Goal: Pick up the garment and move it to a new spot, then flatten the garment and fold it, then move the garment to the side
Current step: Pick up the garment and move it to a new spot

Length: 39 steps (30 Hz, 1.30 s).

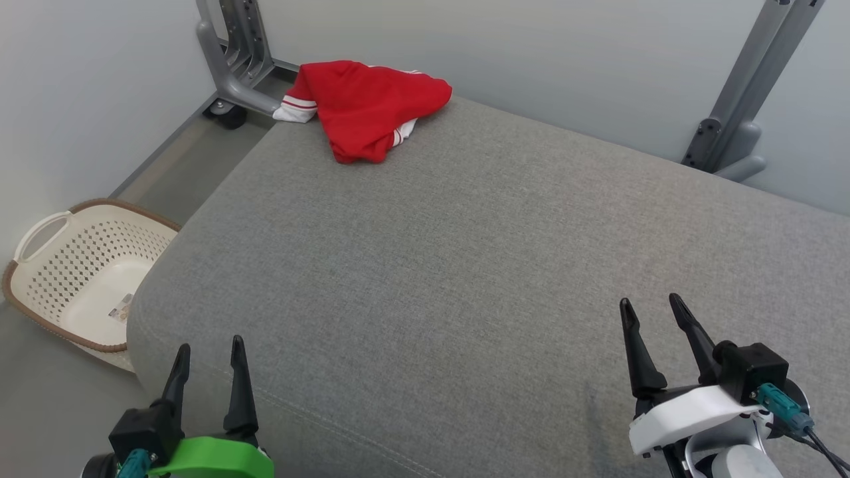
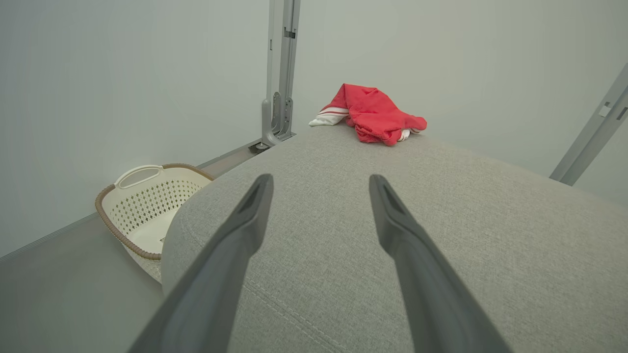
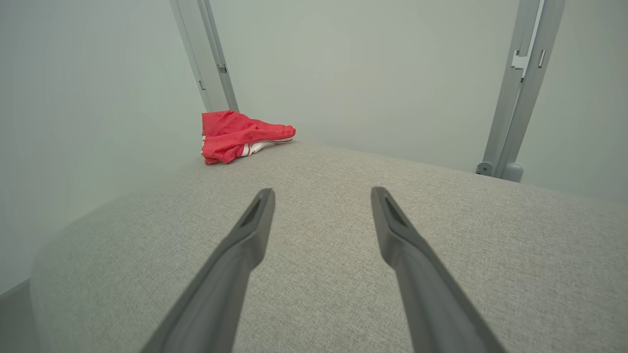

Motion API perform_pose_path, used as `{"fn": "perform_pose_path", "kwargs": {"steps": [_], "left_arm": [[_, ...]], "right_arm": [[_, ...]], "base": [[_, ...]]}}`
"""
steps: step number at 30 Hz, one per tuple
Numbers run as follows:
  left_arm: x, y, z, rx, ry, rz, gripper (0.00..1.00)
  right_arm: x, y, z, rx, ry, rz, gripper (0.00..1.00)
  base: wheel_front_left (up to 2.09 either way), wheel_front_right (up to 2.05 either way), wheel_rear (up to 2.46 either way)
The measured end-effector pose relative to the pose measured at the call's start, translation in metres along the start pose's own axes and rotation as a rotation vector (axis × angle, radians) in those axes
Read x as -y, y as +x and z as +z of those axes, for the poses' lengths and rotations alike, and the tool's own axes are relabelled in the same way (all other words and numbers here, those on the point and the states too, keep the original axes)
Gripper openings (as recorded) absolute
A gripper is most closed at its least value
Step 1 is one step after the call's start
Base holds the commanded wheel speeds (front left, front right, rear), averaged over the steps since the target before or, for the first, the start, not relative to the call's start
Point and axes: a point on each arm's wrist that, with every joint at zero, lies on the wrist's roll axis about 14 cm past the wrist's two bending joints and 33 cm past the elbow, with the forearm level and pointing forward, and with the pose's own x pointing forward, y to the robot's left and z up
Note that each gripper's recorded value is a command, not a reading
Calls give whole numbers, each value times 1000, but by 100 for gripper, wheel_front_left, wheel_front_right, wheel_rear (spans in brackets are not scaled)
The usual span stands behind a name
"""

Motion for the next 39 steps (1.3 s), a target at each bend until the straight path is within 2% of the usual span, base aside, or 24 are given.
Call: {"fn": "perform_pose_path", "kwargs": {"steps": [9, 17, 20, 21, 25, 27, 33, 39], "left_arm": [[18, 46, 34, 88, 46, -51, 100], [29, 125, 106, 217, 247, -151, 100], [43, 160, 127, 225, 300, -195, 100], [55, 184, 135, 205, 333, -233, 100], [87, 232, 137, 150, 340, -302, 100], [100, 254, 126, 98, 345, -320, 100], [121, 307, 57, -132, 408, -341, 100], [122, 327, -36, -357, 431, -335, 100]], "right_arm": [[22, 4, 4, 16, -26, -45, 100], [56, 9, 11, 34, -73, -117, 100], [71, 10, 11, 36, -87, -151, 100], [80, 11, 12, 43, -95, -170, 100], [100, 10, 12, 55, -101, -212, 100], [111, 7, 8, 47, -123, -239, 100], [142, -1, 3, 48, -150, -312, 100], [159, -7, -4, 29, -180, -347, 100]], "base": [[0, 0, 0], [0, 0, 0], [0, 0, 0], [0, 0, 0], [0, 0, 0], [0, 0, 0], [0, 0, 0], [0, 0, 0]]}}
